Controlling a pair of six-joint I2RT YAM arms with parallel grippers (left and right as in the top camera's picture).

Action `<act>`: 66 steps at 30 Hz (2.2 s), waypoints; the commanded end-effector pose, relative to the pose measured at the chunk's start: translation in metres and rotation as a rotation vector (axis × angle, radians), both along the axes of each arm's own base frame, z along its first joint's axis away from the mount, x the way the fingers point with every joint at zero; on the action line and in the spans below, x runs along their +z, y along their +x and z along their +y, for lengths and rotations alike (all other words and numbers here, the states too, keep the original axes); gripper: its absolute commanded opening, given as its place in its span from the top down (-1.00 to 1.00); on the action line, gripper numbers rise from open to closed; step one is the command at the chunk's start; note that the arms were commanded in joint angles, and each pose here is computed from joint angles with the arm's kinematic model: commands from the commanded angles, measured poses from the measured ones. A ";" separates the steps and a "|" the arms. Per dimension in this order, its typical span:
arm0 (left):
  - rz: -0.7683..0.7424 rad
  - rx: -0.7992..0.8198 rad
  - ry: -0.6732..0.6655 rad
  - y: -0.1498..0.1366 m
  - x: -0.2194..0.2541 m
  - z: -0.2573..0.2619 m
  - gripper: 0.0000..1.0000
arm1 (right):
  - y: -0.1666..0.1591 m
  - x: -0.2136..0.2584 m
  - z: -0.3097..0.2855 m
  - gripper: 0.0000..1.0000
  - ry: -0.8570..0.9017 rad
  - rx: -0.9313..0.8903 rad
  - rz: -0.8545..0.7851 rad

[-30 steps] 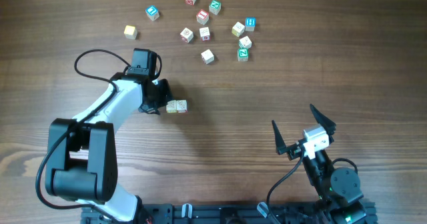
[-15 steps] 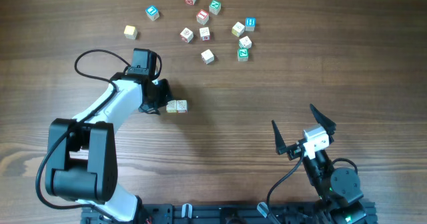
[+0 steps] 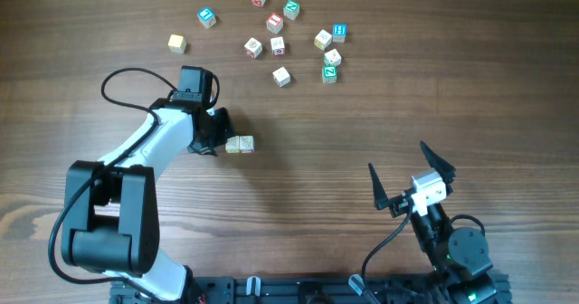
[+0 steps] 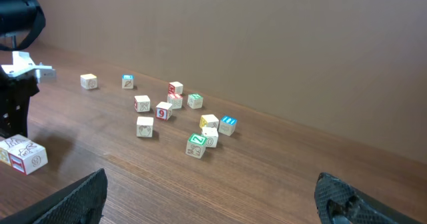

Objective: Form a horizontal line
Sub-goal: 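Lower and nudge the second block against the first block's left side, then open the left gripper and reach back to the block cluster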

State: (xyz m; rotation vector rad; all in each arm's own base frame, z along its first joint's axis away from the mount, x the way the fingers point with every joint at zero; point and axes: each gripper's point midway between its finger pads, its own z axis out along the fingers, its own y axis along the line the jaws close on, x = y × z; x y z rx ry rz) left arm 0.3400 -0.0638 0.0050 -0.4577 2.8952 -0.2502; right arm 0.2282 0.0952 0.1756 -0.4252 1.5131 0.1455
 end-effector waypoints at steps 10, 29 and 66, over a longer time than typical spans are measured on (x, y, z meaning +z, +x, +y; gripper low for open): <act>-0.053 0.102 0.221 0.030 0.035 0.052 0.92 | -0.001 0.002 0.001 -0.99 0.001 0.005 -0.008; -0.431 -0.110 0.143 0.205 0.148 -0.019 0.74 | -0.001 0.002 0.001 -1.00 0.001 0.005 -0.008; -0.441 -0.708 0.070 0.232 0.003 -0.080 0.16 | -0.001 0.002 0.001 -0.99 0.001 0.005 -0.008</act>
